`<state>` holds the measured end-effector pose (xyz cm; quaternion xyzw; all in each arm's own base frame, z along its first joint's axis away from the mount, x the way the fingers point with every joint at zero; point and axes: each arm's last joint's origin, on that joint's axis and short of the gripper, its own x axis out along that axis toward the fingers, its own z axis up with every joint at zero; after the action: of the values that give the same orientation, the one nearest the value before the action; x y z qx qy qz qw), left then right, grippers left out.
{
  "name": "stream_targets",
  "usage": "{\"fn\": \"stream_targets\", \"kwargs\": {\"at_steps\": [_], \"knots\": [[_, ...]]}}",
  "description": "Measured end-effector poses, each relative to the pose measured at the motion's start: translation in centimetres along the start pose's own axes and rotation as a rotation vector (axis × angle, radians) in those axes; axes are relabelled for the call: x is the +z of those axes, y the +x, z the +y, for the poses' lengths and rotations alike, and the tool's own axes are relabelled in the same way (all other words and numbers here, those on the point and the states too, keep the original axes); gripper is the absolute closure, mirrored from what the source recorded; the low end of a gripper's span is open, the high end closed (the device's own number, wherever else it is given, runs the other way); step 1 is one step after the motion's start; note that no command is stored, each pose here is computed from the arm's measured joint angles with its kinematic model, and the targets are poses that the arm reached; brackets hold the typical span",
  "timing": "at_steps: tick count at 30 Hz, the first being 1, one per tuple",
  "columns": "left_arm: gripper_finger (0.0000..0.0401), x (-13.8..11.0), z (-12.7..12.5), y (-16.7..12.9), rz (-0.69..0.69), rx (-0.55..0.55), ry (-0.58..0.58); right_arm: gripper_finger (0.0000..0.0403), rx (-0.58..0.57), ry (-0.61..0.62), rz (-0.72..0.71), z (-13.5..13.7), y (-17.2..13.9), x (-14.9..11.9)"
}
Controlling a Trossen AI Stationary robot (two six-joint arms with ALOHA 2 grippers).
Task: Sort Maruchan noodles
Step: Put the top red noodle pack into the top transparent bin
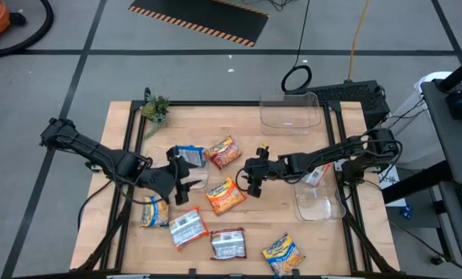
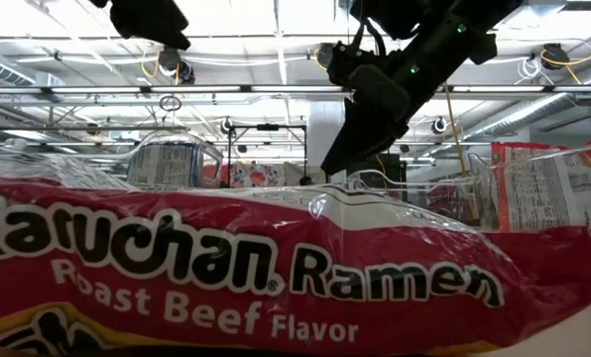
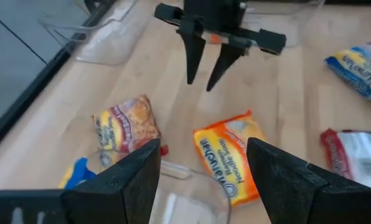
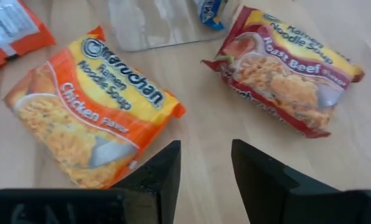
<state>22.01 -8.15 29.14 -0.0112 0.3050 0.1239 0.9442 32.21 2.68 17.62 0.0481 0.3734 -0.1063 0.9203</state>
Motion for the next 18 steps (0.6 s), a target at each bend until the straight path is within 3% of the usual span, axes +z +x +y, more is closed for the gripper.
{"fn": "stream_targets", "kwargs": {"at_steps": [8, 18], "knots": [[0.0158, -0.5, -1.5, 0.7, 0.011, -0.022, 0.031, 0.0258, -0.016, 0.005, 0.007, -0.7, 0.2, 0.1], [0.0158, -0.2, -1.9, 1.4, -0.016, -0.027, 0.075, 0.0207, -0.079, -0.104, 0.005, -3.5, 0.7, 0.7]]}}
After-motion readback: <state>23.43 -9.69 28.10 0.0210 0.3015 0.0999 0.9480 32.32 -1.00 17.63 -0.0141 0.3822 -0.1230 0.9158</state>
